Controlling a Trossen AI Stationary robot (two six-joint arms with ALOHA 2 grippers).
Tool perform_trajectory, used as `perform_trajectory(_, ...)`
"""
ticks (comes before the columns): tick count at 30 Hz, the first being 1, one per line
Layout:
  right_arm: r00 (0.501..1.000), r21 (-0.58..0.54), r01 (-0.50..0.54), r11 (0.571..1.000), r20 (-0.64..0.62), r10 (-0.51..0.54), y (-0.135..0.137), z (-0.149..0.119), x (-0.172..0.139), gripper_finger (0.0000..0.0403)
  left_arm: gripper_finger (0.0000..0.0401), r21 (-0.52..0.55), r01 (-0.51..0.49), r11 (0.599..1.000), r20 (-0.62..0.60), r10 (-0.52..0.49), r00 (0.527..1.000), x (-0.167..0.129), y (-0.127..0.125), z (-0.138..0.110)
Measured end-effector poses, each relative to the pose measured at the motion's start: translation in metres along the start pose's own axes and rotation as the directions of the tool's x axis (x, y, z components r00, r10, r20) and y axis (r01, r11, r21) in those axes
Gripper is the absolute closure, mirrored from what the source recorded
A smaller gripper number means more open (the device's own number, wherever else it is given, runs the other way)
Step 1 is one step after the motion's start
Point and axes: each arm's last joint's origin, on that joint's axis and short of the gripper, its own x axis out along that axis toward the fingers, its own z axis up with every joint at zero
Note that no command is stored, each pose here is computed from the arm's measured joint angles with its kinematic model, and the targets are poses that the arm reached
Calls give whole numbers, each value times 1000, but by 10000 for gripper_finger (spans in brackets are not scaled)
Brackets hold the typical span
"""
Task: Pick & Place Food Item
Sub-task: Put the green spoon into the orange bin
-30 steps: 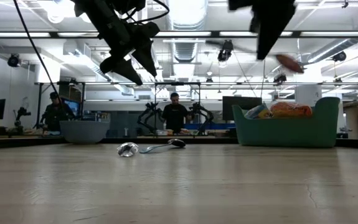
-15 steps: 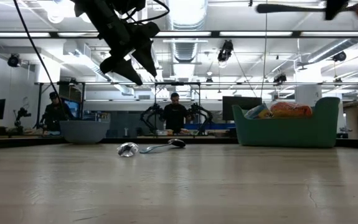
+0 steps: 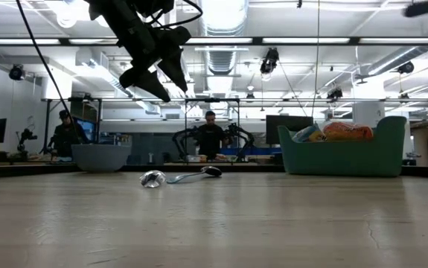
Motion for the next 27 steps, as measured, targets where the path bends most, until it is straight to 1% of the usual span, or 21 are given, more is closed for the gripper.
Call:
perform_trajectory(5,998,112,66,992,-32,-63,2,-32,13,388,122,0,0,1000,0,0,1000,0,0,0)
perform_trajectory(9,992,170,120,978,-56,-112,1,-51,22,388,122,0,0,1000,0,0,1000,0,0,0)
perform_trajectory(13,986,177,163,971,-59,-155,1,-65,31,388,122,0,0,1000,0,0,1000,0,0,0)
perform_trajectory(19,960,186,273,944,-118,-254,4,-78,49,388,122,0,0,1000,0,0,1000,0,0,0)
perform_trajectory(27,954,167,288,943,-129,-269,6,-86,66,388,122,0,0,1000,0,0,1000,0,0,0)
